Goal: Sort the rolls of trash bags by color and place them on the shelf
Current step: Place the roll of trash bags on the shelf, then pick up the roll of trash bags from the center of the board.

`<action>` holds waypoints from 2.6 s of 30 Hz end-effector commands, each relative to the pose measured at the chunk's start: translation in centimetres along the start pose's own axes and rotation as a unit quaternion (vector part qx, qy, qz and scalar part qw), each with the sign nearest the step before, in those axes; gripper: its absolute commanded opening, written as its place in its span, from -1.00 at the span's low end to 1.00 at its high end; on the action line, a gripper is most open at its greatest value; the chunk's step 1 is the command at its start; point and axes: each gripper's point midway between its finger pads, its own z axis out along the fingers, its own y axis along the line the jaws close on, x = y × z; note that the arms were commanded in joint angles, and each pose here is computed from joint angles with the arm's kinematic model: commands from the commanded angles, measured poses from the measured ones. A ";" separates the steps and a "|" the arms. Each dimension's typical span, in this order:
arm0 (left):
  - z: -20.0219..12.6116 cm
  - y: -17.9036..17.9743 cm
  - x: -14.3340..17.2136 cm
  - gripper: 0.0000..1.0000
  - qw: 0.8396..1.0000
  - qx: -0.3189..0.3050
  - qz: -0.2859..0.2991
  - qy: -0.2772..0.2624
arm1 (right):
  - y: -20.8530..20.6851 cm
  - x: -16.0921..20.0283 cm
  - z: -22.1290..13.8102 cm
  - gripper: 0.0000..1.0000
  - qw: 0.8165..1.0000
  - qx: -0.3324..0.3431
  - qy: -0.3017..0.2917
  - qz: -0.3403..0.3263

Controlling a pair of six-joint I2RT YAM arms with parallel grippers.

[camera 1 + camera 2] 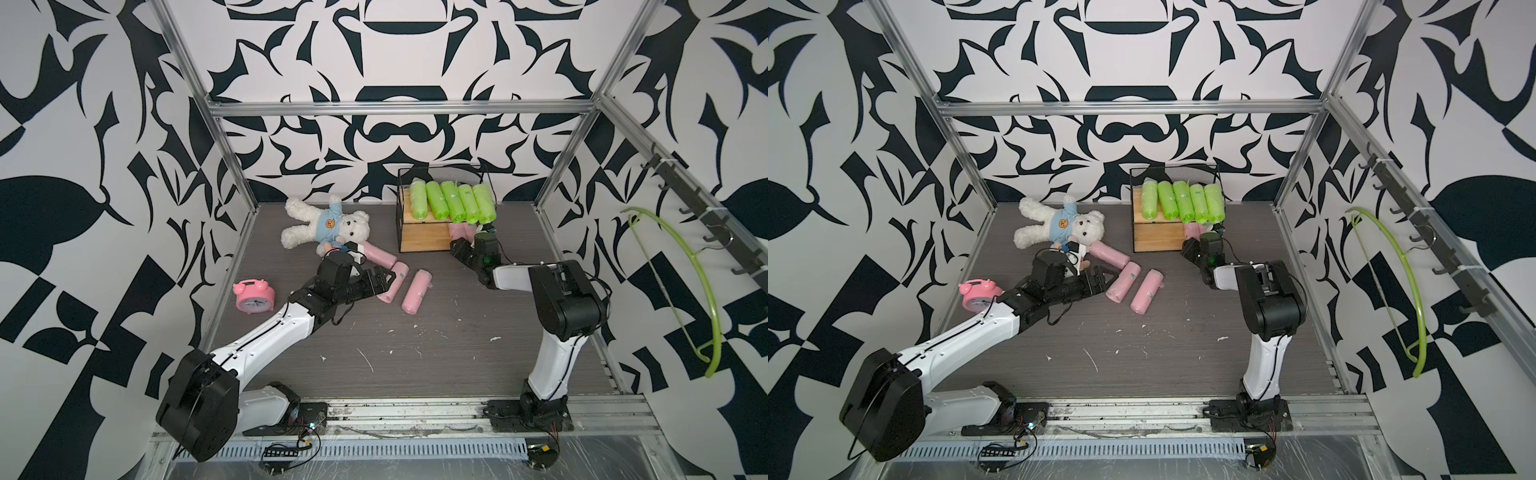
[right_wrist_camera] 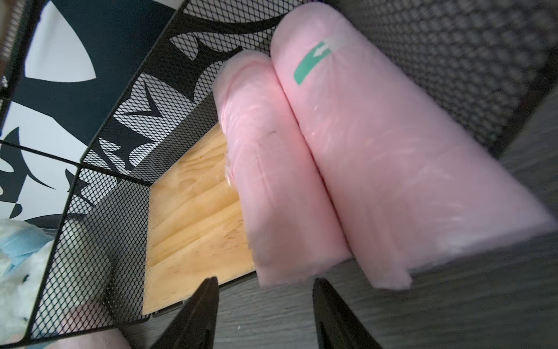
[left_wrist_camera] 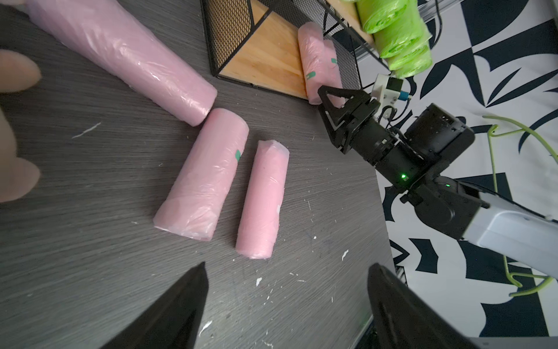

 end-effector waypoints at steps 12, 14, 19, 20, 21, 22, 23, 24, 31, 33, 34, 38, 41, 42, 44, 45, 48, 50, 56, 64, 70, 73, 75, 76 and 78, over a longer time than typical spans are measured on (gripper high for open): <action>7.2 -1.8 4.0 0.72 0.970 -0.101 0.193 0.105 | 1.9 -0.7 -9.7 0.33 0.994 -0.010 0.003 -0.109; 8.5 -1.8 4.4 0.72 0.962 -0.120 0.218 0.116 | 1.8 0.0 -10.7 0.36 0.992 -0.006 0.019 -0.127; 11.9 -0.7 4.8 0.72 0.938 -0.172 0.263 0.143 | 0.8 0.7 -13.4 0.56 0.985 0.017 0.033 -0.166; 12.4 -0.3 4.8 0.72 0.935 -0.181 0.268 0.146 | 0.5 0.8 -13.8 0.62 0.985 0.022 0.036 -0.169; 13.1 0.0 4.7 0.72 0.931 -0.190 0.274 0.149 | 0.4 1.0 -14.3 0.69 0.984 0.025 0.038 -0.173; 13.7 0.4 4.6 0.72 0.926 -0.199 0.281 0.152 | 0.2 1.1 -14.7 0.77 0.984 0.027 0.039 -0.174; 14.2 0.6 4.5 0.72 0.923 -0.206 0.285 0.155 | 0.0 1.3 -15.1 0.83 0.984 0.029 0.039 -0.174; 14.8 0.9 4.4 0.64 0.920 -0.212 0.290 0.158 | -0.2 1.5 -15.5 0.91 0.984 0.030 0.040 -0.173; 18.1 1.1 4.2 0.56 0.914 -0.214 0.304 0.164 | -1.1 3.1 -17.6 1.00 0.983 0.029 0.051 -0.174; 19.0 1.2 4.2 0.52 0.912 -0.217 0.304 0.168 | -1.4 3.3 -18.1 1.00 0.983 0.031 0.050 -0.174; 19.4 1.4 4.3 0.50 0.912 -0.219 0.303 0.170 | -1.4 3.3 -18.3 1.00 0.983 0.031 0.049 -0.174; 20.4 2.1 4.3 0.40 0.909 -0.231 0.303 0.170 | -1.5 3.6 -19.0 1.00 0.983 0.030 0.049 -0.172; 20.8 2.5 4.0 0.39 0.905 -0.242 0.309 0.166 | -1.4 3.8 -19.2 1.00 0.983 0.028 0.055 -0.172; 20.8 2.5 3.9 0.39 0.903 -0.246 0.312 0.166 | -1.4 3.9 -19.2 1.00 0.983 0.026 0.058 -0.171; 20.9 2.8 3.8 0.38 0.898 -0.252 0.318 0.170 | -1.3 4.2 -19.2 1.00 0.984 0.020 0.064 -0.167; 20.9 2.9 3.9 0.32 0.897 -0.254 0.319 0.172 | -1.3 4.4 -19.2 0.99 0.984 0.016 0.067 -0.164; 20.6 2.5 3.8 0.11 0.901 -0.246 0.314 0.169 | -1.0 5.1 -19.1 0.98 0.985 0.003 0.072 -0.155; 20.3 1.8 3.5 0.01 0.908 -0.237 0.308 0.159 | -0.5 5.7 -19.1 0.98 0.985 -0.008 0.074 -0.157; 17.0 -2.1 0.8 -0.29 0.942 -0.188 0.267 0.082 | 2.4 7.2 -19.8 0.95 0.981 -0.057 0.075 -0.168; 9.1 -8.1 -4.0 -0.45 0.990 -0.043 0.129 -0.044 | 11.1 8.6 -22.6 0.93 0.963 -0.213 0.056 -0.153; 3.3 -11.0 -6.3 -0.46 0.989 0.070 0.000 -0.133 | 16.8 9.8 -24.7 0.94 0.942 -0.315 0.033 -0.110; 1.4 -11.6 -6.7 -0.46 0.981 0.104 -0.042 -0.158 | 18.7 10.7 -25.2 0.96 0.934 -0.342 0.025 -0.102; 0.3 -11.7 -6.9 -0.46 0.975 0.122 -0.070 -0.173 | 20.0 11.2 -25.5 0.96 0.926 -0.363 0.024 -0.097; 0.0 -11.6 -7.0 -0.45 0.972 0.129 -0.081 -0.179 | 20.5 11.4 -25.5 0.96 0.925 -0.368 0.024 -0.096; -0.7 -11.2 -6.9 -0.45 0.966 0.141 -0.107 -0.191 | 21.2 11.8 -25.3 0.95 0.924 -0.370 0.021 -0.095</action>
